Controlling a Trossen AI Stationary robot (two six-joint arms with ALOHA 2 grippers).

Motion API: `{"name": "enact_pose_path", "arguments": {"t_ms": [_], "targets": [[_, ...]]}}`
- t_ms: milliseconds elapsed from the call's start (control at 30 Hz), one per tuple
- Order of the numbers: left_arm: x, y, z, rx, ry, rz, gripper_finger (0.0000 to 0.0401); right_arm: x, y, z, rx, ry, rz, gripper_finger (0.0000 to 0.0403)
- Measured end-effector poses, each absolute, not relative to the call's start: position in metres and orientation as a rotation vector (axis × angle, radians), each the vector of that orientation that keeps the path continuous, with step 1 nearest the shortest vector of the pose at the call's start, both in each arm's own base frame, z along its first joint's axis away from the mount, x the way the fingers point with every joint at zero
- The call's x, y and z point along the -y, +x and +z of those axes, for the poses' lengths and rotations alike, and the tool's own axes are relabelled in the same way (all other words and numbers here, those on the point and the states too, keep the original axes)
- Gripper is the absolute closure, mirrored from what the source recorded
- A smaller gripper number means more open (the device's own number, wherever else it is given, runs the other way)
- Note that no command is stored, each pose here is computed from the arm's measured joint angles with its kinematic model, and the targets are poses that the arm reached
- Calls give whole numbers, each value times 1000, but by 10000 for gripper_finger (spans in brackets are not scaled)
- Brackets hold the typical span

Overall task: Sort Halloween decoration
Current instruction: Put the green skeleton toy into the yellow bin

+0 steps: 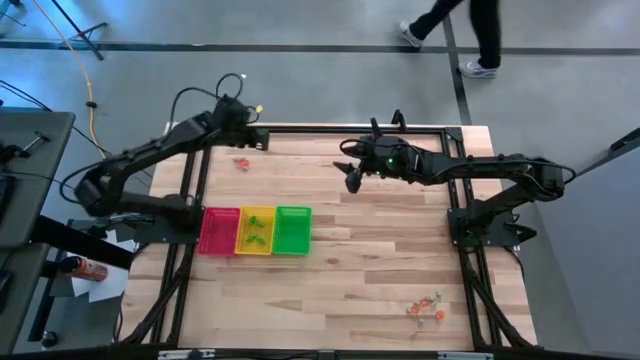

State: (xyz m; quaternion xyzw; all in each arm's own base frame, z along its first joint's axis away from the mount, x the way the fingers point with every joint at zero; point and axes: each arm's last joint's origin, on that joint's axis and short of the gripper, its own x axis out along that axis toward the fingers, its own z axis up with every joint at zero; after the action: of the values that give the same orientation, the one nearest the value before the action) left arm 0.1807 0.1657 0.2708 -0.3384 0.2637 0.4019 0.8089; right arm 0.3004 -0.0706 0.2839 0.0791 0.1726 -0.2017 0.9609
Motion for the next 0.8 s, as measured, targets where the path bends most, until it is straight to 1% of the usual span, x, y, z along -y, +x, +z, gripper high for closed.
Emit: {"name": "enact_pose_path", "arguments": {"t_ms": [100,167,300,467,600,733,800], "targets": [[-145,196,295,-418,-600,645,395,68,301,284,-357,144,-301,167],[-130,205,308,-338,-544,555,394,66,302,286,-345,150,-247,167],[-100,220,322,-249,-491,419,394,64,305,293,-269,167,-143,167],[-67,234,326,-176,-431,281,394,62,308,309,-114,218,-40,167],[-47,227,319,-17,-402,174,394,59,309,317,-27,331,-18,167],[-33,202,301,82,-399,95,394,54,310,319,-9,387,2,167],[-28,190,296,123,-393,34,394,49,311,319,-13,376,18,167]]}}
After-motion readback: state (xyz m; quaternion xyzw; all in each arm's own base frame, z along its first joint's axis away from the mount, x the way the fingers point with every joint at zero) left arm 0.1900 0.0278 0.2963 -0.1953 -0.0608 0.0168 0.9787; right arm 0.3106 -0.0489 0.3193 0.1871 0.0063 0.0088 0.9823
